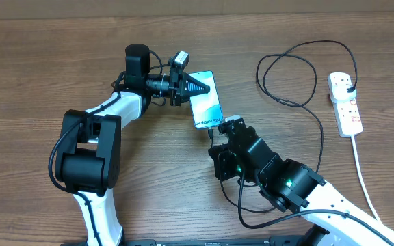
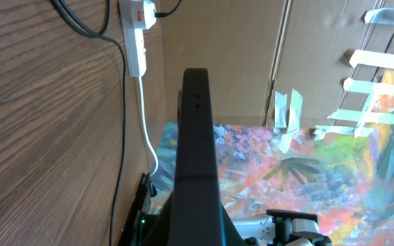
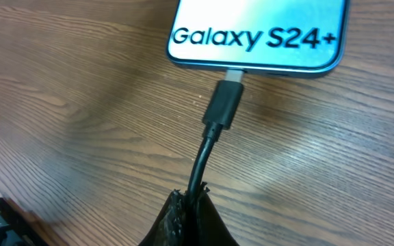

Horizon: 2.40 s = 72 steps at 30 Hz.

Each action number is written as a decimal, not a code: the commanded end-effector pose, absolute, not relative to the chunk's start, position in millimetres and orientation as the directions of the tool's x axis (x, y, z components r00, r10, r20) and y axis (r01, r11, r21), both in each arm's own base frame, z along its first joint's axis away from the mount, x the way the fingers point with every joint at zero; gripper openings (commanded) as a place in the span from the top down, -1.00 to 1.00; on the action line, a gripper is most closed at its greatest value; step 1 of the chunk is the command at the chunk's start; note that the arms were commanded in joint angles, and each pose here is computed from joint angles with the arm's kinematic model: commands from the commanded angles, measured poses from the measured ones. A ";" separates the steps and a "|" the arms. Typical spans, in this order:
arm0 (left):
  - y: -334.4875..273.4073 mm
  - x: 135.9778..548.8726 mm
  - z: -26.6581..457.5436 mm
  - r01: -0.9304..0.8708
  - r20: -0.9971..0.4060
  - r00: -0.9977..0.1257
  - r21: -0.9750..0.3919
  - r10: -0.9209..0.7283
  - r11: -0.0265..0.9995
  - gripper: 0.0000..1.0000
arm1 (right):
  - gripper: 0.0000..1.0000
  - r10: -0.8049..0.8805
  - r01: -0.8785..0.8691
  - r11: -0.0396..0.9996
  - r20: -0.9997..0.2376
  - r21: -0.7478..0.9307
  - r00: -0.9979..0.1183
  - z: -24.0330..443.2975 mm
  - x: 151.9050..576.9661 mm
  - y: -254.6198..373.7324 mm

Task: Plug charger to phone and switch on socket
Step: 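Push the plug up into the phone's port with the right gripper, then press the plug further into the port while the left gripper holds the phone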

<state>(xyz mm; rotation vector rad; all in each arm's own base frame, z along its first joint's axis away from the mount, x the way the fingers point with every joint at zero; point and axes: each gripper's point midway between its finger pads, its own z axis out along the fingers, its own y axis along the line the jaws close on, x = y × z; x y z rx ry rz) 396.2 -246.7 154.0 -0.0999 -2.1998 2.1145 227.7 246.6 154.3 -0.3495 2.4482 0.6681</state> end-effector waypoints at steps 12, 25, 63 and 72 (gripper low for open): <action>-249.1 384.1 166.8 -0.011 0.010 -0.980 -1.000 0.197 -0.002 0.92 | 0.92 -0.073 -0.346 0.877 -0.620 0.333 -0.781 153.5 246.5 244.1; -249.2 384.2 166.8 -0.005 0.005 -0.980 -1.000 0.197 -0.003 0.92 | 0.92 -0.086 -0.355 0.883 -0.639 0.306 -0.764 154.6 250.1 241.7; -249.2 384.2 166.8 -0.042 0.042 -0.979 -0.999 0.197 0.004 0.92 | 0.92 0.068 -0.211 0.873 -0.537 0.440 -0.841 149.4 253.5 235.7; -246.2 386.0 166.8 -0.055 0.055 -0.980 -0.998 0.190 0.006 0.92 | 0.92 0.040 -0.224 0.880 -0.535 0.419 -0.844 145.7 251.3 233.7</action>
